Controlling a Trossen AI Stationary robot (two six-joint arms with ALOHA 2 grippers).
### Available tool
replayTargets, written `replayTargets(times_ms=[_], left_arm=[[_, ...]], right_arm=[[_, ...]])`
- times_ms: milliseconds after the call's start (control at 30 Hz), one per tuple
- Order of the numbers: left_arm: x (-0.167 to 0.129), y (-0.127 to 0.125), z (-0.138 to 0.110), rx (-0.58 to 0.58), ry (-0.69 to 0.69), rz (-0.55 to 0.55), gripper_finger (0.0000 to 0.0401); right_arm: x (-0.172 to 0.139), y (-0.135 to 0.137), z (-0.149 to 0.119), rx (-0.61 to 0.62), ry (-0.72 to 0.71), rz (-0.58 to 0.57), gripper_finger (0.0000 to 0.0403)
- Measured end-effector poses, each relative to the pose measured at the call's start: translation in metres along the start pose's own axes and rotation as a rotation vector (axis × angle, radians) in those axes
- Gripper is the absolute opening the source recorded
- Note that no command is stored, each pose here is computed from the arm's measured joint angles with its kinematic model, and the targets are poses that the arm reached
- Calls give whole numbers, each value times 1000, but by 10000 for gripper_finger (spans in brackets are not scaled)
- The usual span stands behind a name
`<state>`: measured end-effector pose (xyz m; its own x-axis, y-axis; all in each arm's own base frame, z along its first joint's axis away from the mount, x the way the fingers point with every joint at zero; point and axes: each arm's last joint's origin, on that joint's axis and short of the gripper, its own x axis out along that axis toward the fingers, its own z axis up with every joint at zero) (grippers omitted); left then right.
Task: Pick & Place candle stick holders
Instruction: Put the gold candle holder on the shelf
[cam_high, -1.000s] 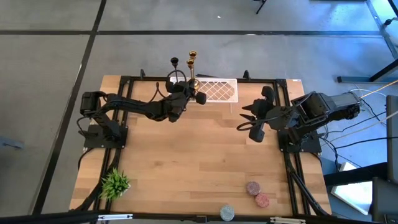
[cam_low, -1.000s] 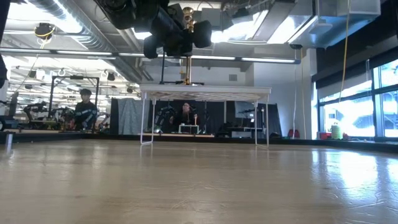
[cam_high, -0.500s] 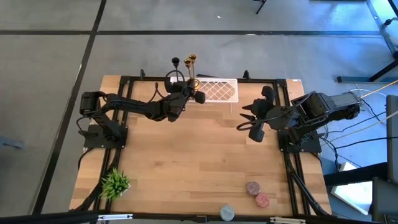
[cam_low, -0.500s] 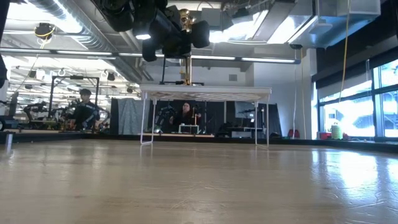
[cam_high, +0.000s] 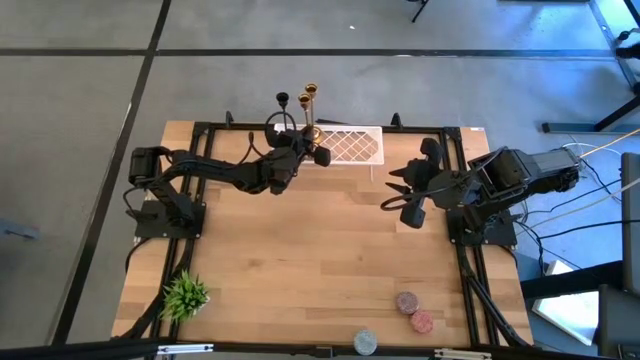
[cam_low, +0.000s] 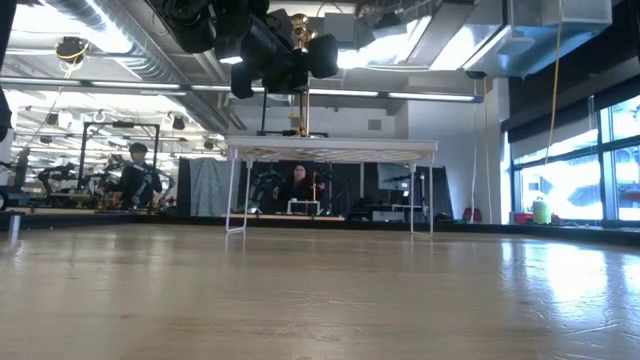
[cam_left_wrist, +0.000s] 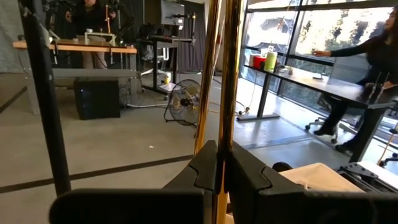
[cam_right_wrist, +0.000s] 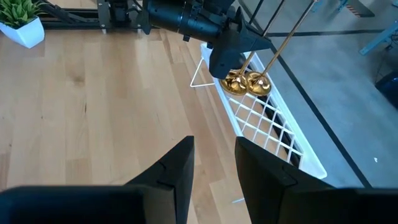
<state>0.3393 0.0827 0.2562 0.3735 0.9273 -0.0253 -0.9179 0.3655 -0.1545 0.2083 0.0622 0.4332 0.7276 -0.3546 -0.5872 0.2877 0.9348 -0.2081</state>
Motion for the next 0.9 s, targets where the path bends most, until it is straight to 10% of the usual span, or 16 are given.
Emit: replayTargets(times_ms=[900], left_arm=[[4, -2, 3, -30, -1, -143, 12]], right_arm=[[0, 0, 0, -6, 0, -1, 119]])
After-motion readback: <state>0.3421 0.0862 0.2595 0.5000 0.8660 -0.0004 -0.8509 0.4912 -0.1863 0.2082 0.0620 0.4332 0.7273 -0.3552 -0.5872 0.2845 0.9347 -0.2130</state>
